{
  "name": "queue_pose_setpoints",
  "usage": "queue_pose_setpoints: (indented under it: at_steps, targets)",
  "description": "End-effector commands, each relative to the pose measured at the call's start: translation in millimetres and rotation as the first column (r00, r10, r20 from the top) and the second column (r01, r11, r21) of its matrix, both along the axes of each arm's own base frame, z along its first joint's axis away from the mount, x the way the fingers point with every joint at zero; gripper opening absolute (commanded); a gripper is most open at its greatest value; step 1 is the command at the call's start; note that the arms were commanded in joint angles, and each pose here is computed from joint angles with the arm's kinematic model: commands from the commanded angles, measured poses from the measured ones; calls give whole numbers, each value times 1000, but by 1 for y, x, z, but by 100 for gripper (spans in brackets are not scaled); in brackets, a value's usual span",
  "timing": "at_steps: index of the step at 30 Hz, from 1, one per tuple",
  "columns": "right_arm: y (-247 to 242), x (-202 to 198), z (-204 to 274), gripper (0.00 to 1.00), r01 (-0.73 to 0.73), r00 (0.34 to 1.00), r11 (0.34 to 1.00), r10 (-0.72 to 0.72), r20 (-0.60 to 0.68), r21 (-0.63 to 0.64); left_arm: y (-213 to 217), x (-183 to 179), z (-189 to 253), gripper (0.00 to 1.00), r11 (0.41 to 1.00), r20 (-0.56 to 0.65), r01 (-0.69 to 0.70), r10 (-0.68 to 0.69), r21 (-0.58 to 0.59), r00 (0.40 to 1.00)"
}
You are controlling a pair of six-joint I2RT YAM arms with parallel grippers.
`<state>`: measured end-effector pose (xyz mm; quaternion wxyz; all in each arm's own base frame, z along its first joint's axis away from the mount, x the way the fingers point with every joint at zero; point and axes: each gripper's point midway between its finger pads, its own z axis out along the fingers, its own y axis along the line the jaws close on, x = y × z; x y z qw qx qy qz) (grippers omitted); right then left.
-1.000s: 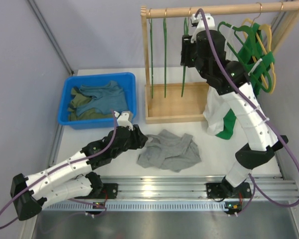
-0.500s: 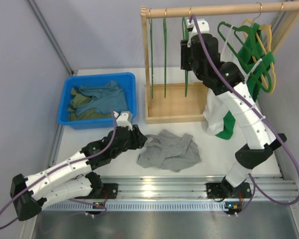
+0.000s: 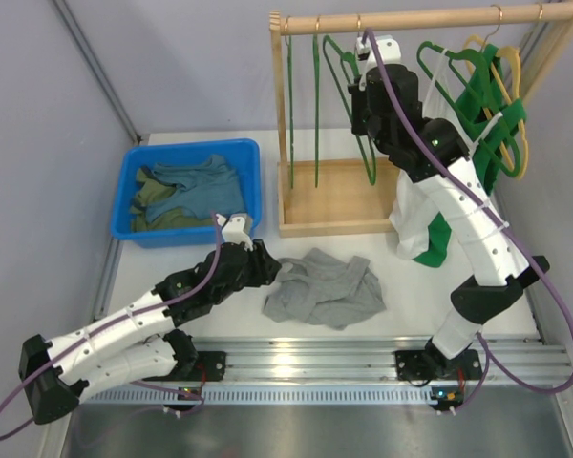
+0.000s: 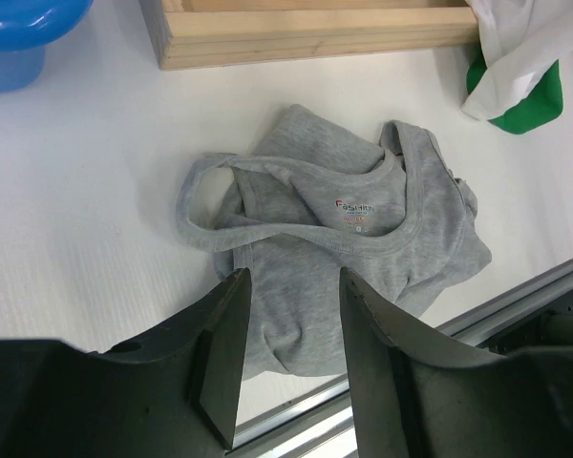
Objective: Place the tank top on the hanger
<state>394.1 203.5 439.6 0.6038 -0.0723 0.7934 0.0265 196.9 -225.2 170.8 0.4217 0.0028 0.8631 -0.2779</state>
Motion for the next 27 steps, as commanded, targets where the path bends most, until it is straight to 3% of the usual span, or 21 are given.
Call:
queue_pose_setpoints:
  at_steps: [1,16,27]
  targets:
    - [-10,-3,18,0,18,999,1000,-18,49,9,3,2,8,47,1000,25,-17,18,-19,1000]
    - [-31,-19,67,0,37,982,998,-46,181,51,6,2,4,47,1000,21,-26,27,-12,999]
    - [-39,-34,54,0,31,987,998,-39,154,58,9,4,-1,47,999,16,-44,44,10,999]
